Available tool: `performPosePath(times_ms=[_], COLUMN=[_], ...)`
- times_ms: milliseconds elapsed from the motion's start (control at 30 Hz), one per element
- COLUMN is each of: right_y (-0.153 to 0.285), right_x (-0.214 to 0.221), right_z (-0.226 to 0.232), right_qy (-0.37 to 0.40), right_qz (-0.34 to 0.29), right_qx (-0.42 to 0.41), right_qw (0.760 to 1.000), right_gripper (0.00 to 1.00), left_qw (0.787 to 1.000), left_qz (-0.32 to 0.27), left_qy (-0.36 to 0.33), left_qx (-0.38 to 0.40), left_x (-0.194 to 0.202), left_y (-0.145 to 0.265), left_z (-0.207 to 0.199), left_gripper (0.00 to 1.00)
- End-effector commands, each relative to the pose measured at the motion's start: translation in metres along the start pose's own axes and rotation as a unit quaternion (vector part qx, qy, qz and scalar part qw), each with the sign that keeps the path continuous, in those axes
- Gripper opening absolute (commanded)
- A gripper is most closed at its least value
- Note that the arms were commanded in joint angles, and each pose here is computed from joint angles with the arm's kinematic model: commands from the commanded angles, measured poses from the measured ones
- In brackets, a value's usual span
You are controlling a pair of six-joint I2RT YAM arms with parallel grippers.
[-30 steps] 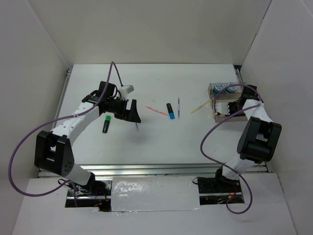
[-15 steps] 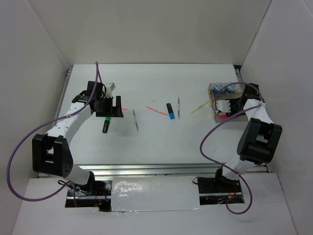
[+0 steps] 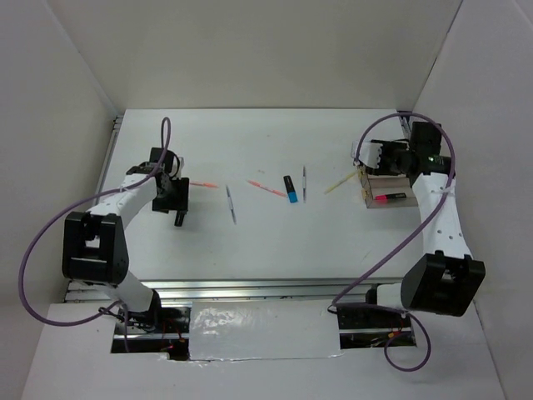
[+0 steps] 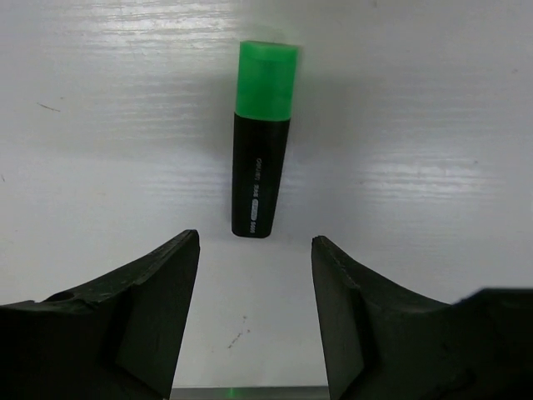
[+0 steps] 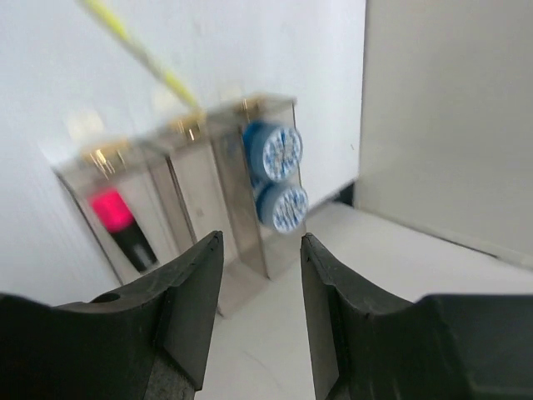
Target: Sort the stationery into containers
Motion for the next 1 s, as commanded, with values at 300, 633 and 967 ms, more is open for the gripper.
performPosePath(times_ms=[300,633,967], right_y=[0.029,0.040,0.061], right_x=[-0.114,-0.144,-0.217], right_z=[0.024,0.029,0.009], right_qy=[-0.273,-0.306,-0.436], right_qz=[-0.156,-0.195,-0.285], right_qx=[-0.055,-0.070,-0.090], right_qw=[0.948,0.929,0.849], right_gripper=[0.51,0.52,0.83], left_qw=[1.000,1.000,0.990], left_qz=[0.009,0.015,-0.086], left_qy=[-0.013,-0.012,0.054], left_qx=[-0.011,-0.020,0.097], left_x=[-0.027,-0.032,-0.070], left_y=[-0.044,-0.069,-0.016], left_z=[0.004,0.006,-0.026], left_gripper=[0.63,0.56,0.28])
Point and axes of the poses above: each gripper's point midway between its finger pads, its own y axis back along the fingers, its own z axis along the line the jaws close on, x = y × z, the point moved 1 cm from there along y, back along the fingers, and after that the axes turned 2 degrees about -y, right-handed, at the moved point
